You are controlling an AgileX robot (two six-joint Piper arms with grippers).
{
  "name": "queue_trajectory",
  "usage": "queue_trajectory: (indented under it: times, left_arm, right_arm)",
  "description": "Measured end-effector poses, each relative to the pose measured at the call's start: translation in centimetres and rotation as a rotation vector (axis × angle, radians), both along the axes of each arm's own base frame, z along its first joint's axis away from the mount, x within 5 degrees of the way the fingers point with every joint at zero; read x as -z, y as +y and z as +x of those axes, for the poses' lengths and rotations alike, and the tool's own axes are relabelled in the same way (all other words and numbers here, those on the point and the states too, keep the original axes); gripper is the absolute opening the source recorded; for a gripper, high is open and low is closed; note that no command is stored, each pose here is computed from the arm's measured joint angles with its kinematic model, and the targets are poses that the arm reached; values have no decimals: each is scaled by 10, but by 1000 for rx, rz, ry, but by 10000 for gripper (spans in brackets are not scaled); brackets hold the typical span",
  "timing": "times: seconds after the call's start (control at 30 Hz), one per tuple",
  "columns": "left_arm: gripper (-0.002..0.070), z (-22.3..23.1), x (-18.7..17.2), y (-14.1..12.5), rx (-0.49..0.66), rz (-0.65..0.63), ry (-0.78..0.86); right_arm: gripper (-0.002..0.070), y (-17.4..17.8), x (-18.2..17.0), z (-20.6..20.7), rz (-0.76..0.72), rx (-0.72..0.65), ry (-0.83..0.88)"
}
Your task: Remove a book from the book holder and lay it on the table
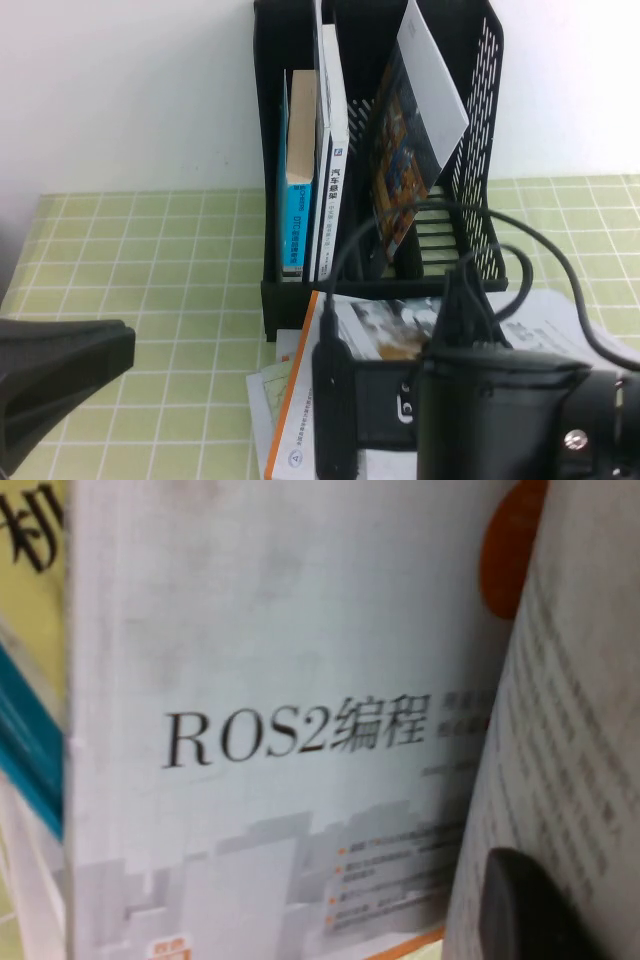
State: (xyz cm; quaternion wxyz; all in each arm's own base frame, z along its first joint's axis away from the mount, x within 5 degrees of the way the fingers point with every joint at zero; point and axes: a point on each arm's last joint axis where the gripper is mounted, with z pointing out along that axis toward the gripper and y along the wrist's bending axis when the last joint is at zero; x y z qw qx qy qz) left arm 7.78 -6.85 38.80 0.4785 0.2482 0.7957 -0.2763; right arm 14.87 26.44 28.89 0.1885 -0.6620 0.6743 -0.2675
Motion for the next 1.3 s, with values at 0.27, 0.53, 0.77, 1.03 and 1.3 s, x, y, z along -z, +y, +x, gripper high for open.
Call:
queue_trajectory:
  times: [0.27,0.53,0.77,1.03,1.3]
  left_arm:
    - [-3,-1,1,0,12,5,15]
    - [-3,-2,2,-1,23,14,25]
    - [-3,-6,5,-1,49,34,51]
    - [-3,-24,9,14,-34,89,9]
    - [-3,-42,39,38,-253,81,-48]
  right_arm:
    - [123,4,22,-3,33,63,64]
    - [486,18,0,-5,147,57,119]
    - [434,35,-42,-31,275,-182,401]
    - [49,6,-134,-25,517,-297,306]
    - [1,-104,-191,-4,755,-71,142]
